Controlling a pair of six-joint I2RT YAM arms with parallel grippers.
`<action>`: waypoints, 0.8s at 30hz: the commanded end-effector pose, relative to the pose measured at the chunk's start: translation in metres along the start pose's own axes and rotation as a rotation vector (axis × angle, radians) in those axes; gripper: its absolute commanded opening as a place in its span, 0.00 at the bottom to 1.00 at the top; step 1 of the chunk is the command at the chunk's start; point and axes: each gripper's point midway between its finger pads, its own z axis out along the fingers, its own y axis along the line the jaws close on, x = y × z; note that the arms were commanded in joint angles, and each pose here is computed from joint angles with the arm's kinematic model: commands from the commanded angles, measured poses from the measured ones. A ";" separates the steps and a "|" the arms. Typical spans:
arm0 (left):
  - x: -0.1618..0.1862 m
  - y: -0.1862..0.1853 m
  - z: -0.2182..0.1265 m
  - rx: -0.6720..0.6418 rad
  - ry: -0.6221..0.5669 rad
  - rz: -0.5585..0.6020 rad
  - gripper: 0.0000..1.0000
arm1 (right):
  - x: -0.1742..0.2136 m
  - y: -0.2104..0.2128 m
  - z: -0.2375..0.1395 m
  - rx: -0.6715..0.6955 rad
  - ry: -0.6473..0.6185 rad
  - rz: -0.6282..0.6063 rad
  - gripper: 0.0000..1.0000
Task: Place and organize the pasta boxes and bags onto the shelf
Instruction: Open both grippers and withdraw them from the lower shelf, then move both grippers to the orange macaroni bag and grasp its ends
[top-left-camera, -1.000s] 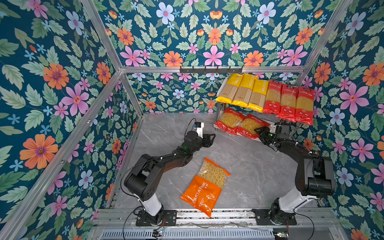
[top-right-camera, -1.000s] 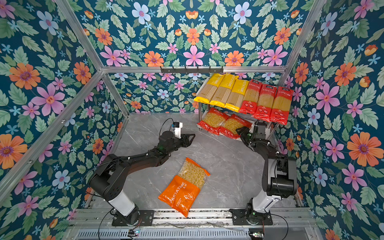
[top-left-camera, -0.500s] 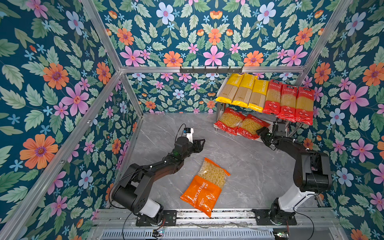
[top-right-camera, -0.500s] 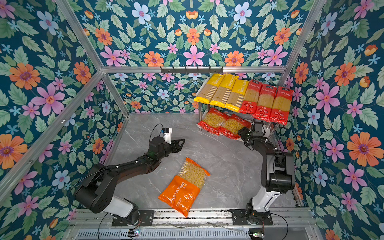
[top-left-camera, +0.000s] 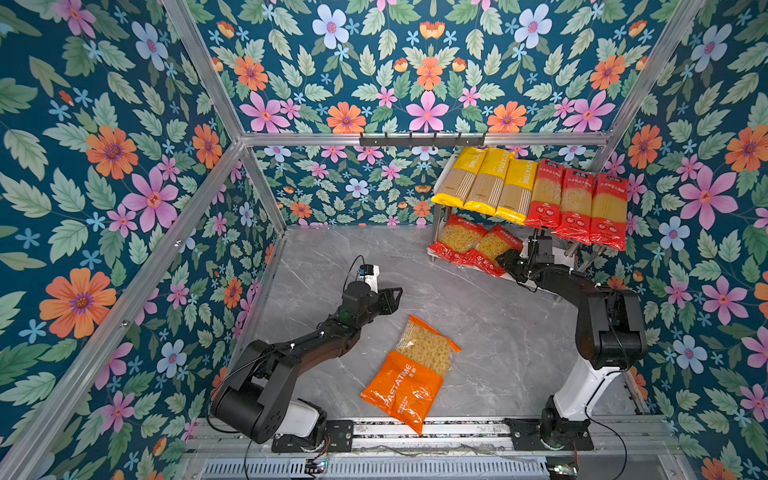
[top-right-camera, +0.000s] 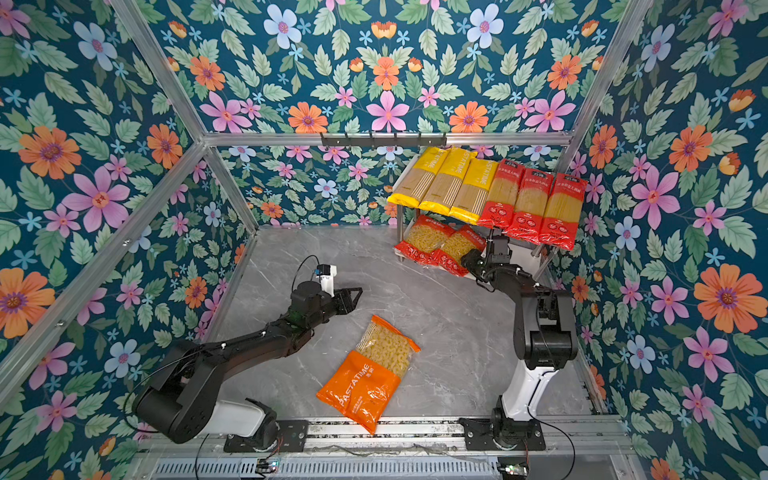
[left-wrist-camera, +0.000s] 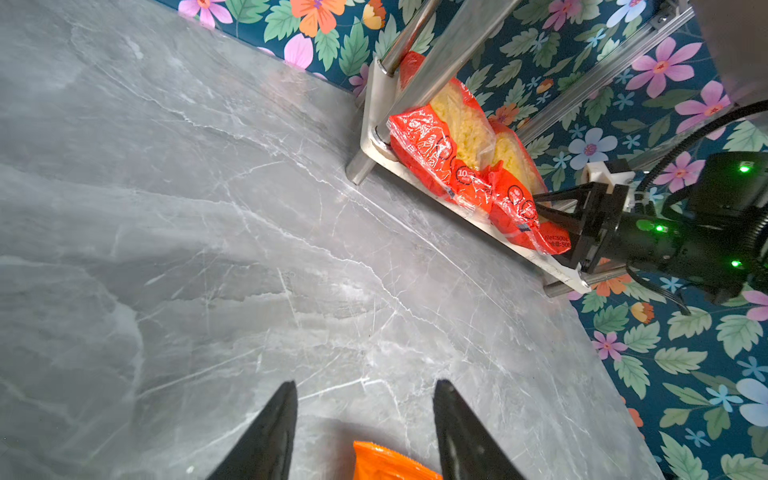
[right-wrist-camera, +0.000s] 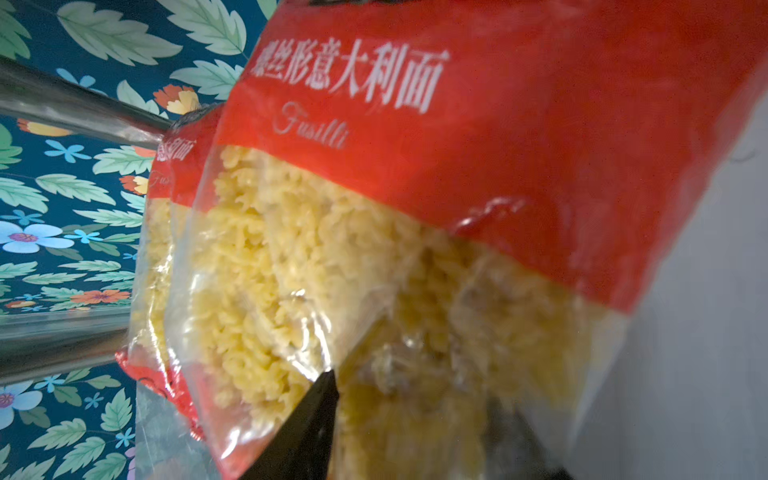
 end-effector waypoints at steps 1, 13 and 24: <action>0.006 0.015 -0.005 -0.074 0.039 -0.018 0.58 | 0.018 0.003 -0.017 0.006 0.071 -0.009 0.66; 0.048 0.039 -0.029 -0.178 0.181 -0.069 0.66 | 0.083 -0.005 -0.076 -0.010 0.094 0.087 0.73; 0.111 0.041 -0.052 -0.280 0.373 -0.044 0.69 | 0.243 0.009 -0.115 0.034 0.260 -0.023 0.70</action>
